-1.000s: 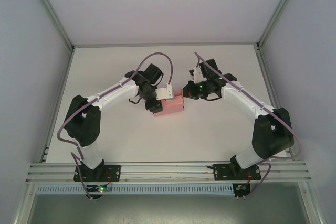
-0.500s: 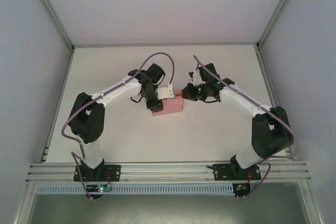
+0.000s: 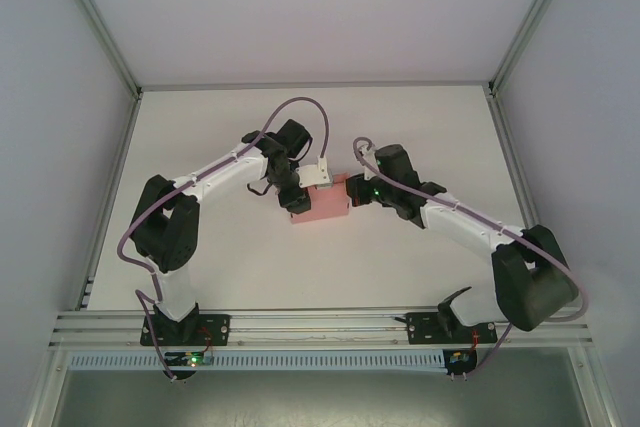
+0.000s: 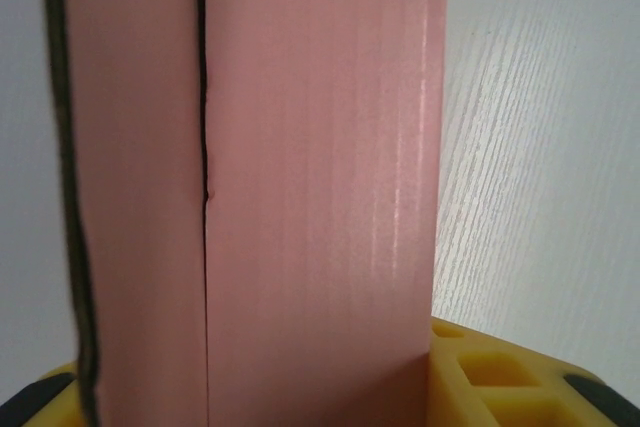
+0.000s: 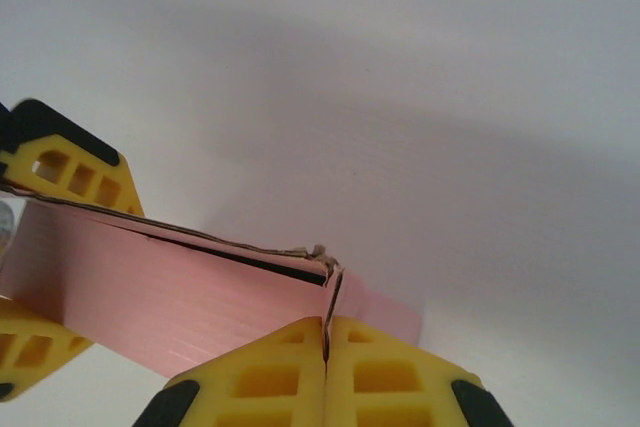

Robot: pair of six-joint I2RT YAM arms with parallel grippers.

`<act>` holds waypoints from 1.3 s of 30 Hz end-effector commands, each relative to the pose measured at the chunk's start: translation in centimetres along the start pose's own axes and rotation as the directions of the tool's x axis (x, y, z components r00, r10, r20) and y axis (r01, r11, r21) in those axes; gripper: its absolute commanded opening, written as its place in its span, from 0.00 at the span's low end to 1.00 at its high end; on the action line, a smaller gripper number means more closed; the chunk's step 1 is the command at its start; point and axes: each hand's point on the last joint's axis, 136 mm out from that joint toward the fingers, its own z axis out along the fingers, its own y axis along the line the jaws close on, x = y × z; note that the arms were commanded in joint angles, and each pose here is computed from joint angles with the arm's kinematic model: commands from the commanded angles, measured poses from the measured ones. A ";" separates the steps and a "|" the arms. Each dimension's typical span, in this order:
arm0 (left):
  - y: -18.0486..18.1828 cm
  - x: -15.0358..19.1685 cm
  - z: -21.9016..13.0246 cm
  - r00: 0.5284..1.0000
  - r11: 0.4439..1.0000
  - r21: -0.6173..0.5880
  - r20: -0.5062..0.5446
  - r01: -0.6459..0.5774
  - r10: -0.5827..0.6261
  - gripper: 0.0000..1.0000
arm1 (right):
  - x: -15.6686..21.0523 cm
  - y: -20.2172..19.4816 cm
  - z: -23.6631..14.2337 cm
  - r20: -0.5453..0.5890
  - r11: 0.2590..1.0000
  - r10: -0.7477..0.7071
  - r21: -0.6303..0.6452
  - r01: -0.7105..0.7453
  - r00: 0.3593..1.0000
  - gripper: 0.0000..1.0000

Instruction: Assemble paper box

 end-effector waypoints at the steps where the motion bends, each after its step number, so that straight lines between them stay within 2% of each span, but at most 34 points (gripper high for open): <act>1: -0.6 -0.1 0.7 0.999 0.997 0.059 0.017 0.047 -0.048 0.44 | 4.4 -2.0 0.1 -0.135 0.993 -0.074 0.085 0.086 0.988 0.00; 11: -0.6 -0.1 0.7 0.997 0.996 0.055 0.024 0.068 -0.070 0.44 | 4.6 -1.5 0.1 -0.122 0.993 -0.098 0.057 0.105 0.988 0.00; 16: -0.3 -0.8 0.3 0.994 0.995 0.046 0.051 0.094 -0.096 0.45 | 5.5 -1.5 1.1 -0.081 0.981 -0.135 0.126 0.144 0.988 0.00; 21: 0.2 -1.5 -0.5 0.989 0.992 0.005 0.085 0.123 -0.123 0.55 | 5.1 -1.9 0.5 -0.017 0.969 -0.146 0.199 0.146 0.989 0.00; 23: 0.6 -1.9 -1.4 0.984 0.989 -0.028 0.108 0.147 -0.143 0.75 | 5.1 -2.1 0.1 -0.011 0.963 -0.158 0.218 0.157 0.987 0.00; 24: 0.6 -2.2 -1.8 0.981 0.987 -0.040 0.124 0.155 -0.149 0.78 | 5.1 -2.4 -0.1 -0.007 0.960 -0.157 0.234 0.154 0.988 0.00; 25: 0.6 -2.5 -2.4 0.977 0.986 -0.049 0.146 0.162 -0.153 1.00 | 5.1 -2.5 -0.2 -0.004 0.958 -0.153 0.243 0.150 0.988 0.00; 29: 1.0 -4.0 -5.2 0.952 0.972 -0.122 0.257 0.201 -0.165 1.00 | 4.9 -1.9 -0.2 0.007 0.959 -0.167 0.234 0.161 0.986 0.00; 32: 1.0 -4.2 -7.0 0.935 0.957 -0.158 0.302 0.242 -0.187 1.00 | 4.5 -1.6 0.0 0.006 0.954 -0.173 0.249 0.166 0.985 0.00; 35: 0.3 -3.4 -7.8 0.924 0.944 -0.156 0.301 0.290 -0.234 1.00 | 4.1 -1.5 0.1 0.008 0.950 -0.166 0.270 0.158 0.986 0.00; 39: 0.4 -1.0 -7.8 0.896 0.889 -0.189 0.250 0.418 -0.368 1.00 | 3.7 -1.3 0.1 -0.001 0.945 -0.149 0.295 0.143 0.989 0.00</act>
